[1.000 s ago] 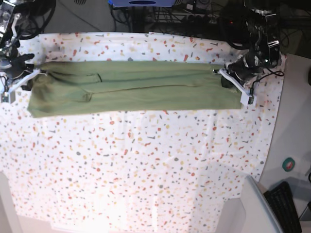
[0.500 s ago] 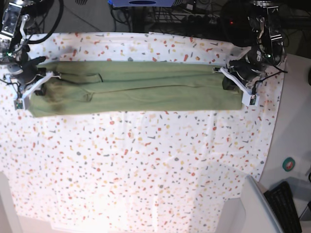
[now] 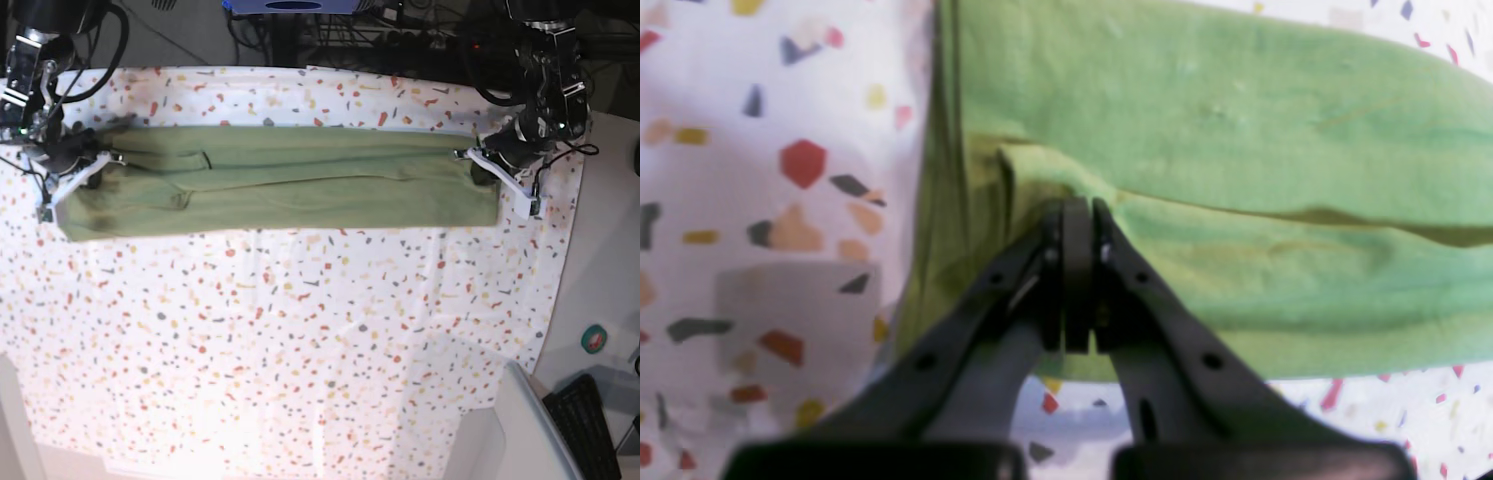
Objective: Layout the t-shirt on the table in an organized manner, then fold the t-shirt properly
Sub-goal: 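Drag the shirt strip with both grippers to straighten it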
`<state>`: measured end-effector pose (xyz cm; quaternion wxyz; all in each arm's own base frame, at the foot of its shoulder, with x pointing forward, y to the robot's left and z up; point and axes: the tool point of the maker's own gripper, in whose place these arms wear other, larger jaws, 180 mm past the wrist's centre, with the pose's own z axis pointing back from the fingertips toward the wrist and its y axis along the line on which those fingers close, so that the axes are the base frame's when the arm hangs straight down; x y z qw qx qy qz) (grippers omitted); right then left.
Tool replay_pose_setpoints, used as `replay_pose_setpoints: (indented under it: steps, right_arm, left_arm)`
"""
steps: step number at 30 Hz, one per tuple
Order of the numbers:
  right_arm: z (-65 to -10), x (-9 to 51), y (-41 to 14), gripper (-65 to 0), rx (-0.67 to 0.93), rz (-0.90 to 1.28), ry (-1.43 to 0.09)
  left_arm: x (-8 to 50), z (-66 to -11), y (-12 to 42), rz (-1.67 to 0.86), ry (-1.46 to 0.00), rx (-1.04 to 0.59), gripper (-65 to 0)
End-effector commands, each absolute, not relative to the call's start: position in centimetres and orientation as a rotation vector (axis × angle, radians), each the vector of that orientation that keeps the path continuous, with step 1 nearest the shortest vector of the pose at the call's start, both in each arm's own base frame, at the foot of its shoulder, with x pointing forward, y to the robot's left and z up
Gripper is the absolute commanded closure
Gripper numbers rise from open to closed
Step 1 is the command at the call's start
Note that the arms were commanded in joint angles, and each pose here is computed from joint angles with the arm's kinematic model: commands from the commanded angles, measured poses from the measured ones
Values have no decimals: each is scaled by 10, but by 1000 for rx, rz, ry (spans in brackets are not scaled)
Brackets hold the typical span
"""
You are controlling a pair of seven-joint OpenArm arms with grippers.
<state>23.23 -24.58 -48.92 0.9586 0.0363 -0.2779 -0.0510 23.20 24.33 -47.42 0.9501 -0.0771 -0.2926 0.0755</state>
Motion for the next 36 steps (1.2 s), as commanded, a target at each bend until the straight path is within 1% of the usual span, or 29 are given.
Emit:
replay_pose_setpoints:
  steps: [1,4,6,9,13,17,18,19,21,22,23,24,25,26,29,33,36]
  right_arm:
    - [-480,240,-256,0,41,-91,-595]
    - [-483,236,-259,0,-9,-51,-568]
    - [-480,239,-256,0,-15,-46,-578]
    - [-464,242,-255,0,-34,-30,-623]
    - [-429,252,-251,0,-65,1,-721]
    - [-401,259,-238,0,-70,12,-806]
    - [-395,262,-232,0,-54,2,-829]
    - [-390,264,-226,0,-32,-11,-851]
    - [-382,268,-213,0,43,-56,-896]
    - [-380,268,-213,0,71,-90,-914]
    - [-377,269,-214,0,108,-136,-937]
    - [-373,270,-216,0,142,-182,-962]
    - [-368,272,-218,0,169,-218,-995]
    - [-363,273,-219,0,190,-242,-1026]
    - [-352,275,-219,0,234,-278,-1097]
    - [-351,274,-222,0,231,-272,-1098]
    - [-351,273,-222,0,232,-280,-1097]
  left_arm:
    - [241,-464,249,143,-635,-148,0]
    - [242,-464,248,143,-638,-153,0]
    - [244,-456,248,130,-657,-147,0]
    - [248,-432,261,133,-723,-111,0]
    - [251,-399,277,111,-812,-70,0]
    - [236,-396,293,92,-821,-75,0]
    - [232,-399,296,101,-815,-89,-12]
    - [229,-402,299,112,-813,-104,-97]
    - [220,-413,309,167,-802,-143,-306]
    - [215,-416,312,188,-798,-158,-385]
    - [213,-419,315,191,-796,-171,-461]
    - [210,-423,316,186,-788,-187,-517]
    - [209,-426,313,179,-787,-208,-550]
    - [211,-426,312,169,-791,-219,-561]
    - [213,-433,310,182,-788,-243,-563]
    - [219,-434,306,193,-796,-258,-563]
    - [218,-443,296,181,-768,-282,-563]
